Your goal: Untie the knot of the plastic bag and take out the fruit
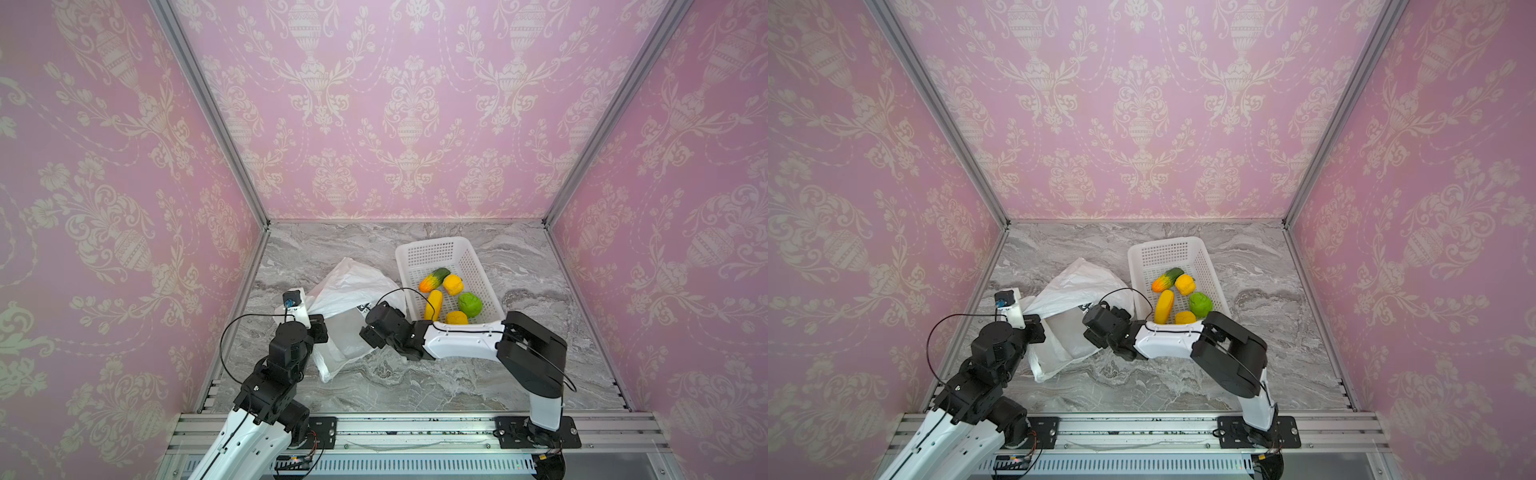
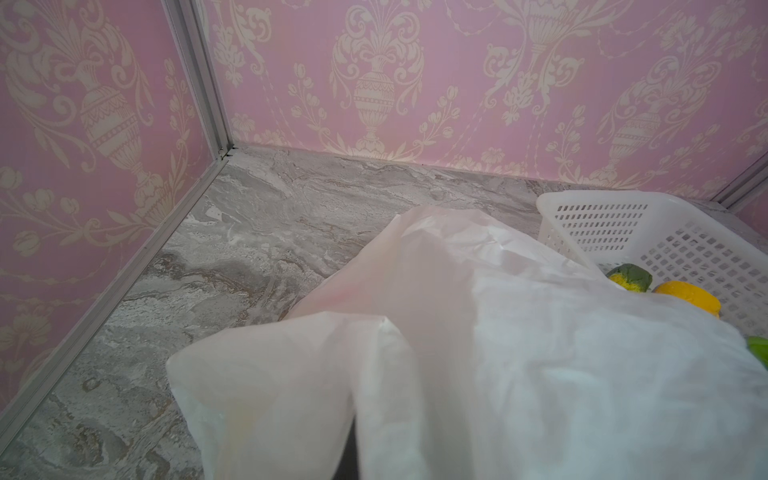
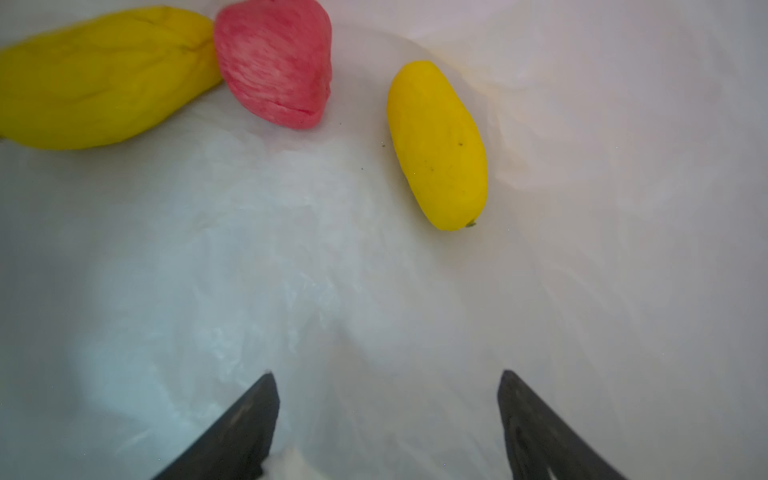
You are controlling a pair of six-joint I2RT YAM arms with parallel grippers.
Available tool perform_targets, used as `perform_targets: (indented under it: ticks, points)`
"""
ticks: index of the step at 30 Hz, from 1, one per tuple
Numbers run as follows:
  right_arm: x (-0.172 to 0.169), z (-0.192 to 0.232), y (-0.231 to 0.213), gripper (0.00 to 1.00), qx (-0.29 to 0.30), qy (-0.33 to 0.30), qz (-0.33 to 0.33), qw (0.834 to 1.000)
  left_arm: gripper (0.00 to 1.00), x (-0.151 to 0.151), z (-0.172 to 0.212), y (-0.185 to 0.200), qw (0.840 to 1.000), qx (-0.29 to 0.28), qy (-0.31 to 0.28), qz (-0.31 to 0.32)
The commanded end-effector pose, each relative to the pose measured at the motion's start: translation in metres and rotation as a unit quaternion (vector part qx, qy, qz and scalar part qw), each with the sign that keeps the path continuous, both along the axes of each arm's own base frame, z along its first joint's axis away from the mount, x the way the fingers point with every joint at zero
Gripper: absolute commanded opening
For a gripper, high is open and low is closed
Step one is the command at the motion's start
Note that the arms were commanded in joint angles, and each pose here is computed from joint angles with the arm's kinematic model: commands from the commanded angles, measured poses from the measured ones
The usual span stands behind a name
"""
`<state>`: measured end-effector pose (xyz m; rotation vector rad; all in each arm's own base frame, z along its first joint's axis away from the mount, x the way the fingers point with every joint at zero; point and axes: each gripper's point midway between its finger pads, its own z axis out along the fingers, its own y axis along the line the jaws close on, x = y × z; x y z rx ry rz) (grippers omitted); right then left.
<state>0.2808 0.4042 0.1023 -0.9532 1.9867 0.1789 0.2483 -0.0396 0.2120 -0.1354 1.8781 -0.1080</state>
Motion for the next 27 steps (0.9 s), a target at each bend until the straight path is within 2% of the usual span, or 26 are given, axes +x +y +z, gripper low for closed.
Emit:
perform_targets:
  ticks: [1, 6, 12, 15, 19, 23, 27]
  points:
    - [-0.026, 0.057, -0.008, 0.84, 0.087, -0.031, 0.039, 0.995, 0.00, 0.001, 0.000, 0.000, 1.000, -0.006, -0.003, 0.002]
    - [-0.053, 0.087, -0.047, 0.84, 0.132, -0.039, 0.058, 0.989, 0.00, -0.001, 0.000, 0.000, 1.000, -0.008, -0.004, 0.002]
    - [-0.060, 0.092, -0.082, 0.88, 0.116, -0.065, 0.045, 0.990, 0.00, -0.001, 0.001, 0.001, 1.000, -0.009, -0.005, 0.001]
    - [-0.066, 0.086, -0.090, 0.94, 0.103, -0.074, 0.059, 0.990, 0.00, -0.001, 0.000, 0.001, 1.000, -0.007, -0.003, 0.002]
    - [-0.053, 0.064, -0.107, 0.98, 0.070, -0.060, 0.034, 0.995, 0.00, -0.001, 0.000, 0.001, 1.000, -0.008, -0.005, 0.003]
    - [-0.035, 0.040, -0.129, 0.99, 0.080, -0.005, 0.004, 0.997, 0.00, -0.001, 0.001, 0.001, 1.000, -0.008, -0.005, 0.003]
    - [-0.015, 0.031, -0.154, 1.00, 0.083, 0.013, -0.051, 0.995, 0.00, -0.001, 0.000, 0.001, 1.000, -0.008, -0.004, 0.003]
